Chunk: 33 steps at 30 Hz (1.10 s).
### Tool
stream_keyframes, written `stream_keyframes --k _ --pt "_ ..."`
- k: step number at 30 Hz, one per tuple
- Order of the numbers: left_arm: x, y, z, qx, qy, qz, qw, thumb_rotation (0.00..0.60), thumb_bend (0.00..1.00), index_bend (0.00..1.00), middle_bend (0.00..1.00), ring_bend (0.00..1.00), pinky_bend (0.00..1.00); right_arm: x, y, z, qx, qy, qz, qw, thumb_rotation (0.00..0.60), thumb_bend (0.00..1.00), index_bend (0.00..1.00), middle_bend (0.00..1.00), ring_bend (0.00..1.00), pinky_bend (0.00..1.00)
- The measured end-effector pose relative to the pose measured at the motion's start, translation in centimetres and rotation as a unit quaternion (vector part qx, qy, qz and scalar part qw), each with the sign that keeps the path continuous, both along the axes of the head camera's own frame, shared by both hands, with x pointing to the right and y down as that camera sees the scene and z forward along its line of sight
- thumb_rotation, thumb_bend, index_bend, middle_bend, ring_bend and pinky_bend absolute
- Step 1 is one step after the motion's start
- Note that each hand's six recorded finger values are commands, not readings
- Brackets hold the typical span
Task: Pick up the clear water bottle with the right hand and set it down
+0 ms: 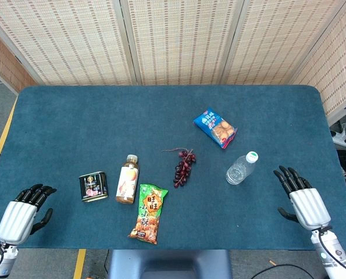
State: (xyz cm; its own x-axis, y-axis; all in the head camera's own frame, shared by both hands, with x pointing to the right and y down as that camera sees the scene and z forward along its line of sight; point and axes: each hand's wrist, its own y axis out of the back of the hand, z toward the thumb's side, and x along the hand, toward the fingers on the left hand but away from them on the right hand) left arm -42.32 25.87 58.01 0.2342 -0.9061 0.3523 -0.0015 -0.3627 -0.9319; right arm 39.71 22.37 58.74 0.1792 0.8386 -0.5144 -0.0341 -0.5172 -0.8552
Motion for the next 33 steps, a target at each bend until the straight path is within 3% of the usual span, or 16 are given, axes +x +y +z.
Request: stream_keyframes --k 14,22,26,33 --pt "0.5 -0.7 0.6 0.0 0.024 0.015 0.9996 0.6 0.4 0.26 0.26 0.2 0.34 0.7 0.5 -1.0 0.026 0.025 0.028 0.9989 0.6 0.1 0.0 0.0 0.0 0.23" --pt "0.2 -1.1 0.1 0.012 0.042 0.01 0.999 0.6 0.4 0.25 0.26 0.2 0.34 0.4 0.4 -0.2 0.034 0.025 0.077 0.9961 0.6 0.1 0.0 0.0 0.0 0.23" --pt "0.1 -1.1 -0.3 0.016 0.048 0.007 0.9987 0.6 0.4 0.25 0.26 0.2 0.34 0.2 0.2 0.1 0.035 -0.002 0.1 0.9944 0.6 0.1 0.0 0.0 0.0 0.23" --pt "0.2 -1.1 -0.2 0.014 0.049 0.011 0.9987 0.6 0.4 0.26 0.26 0.2 0.34 -0.4 -0.6 1.4 0.011 -0.122 0.154 0.9805 0.6 0.1 0.0 0.0 0.0 0.23"
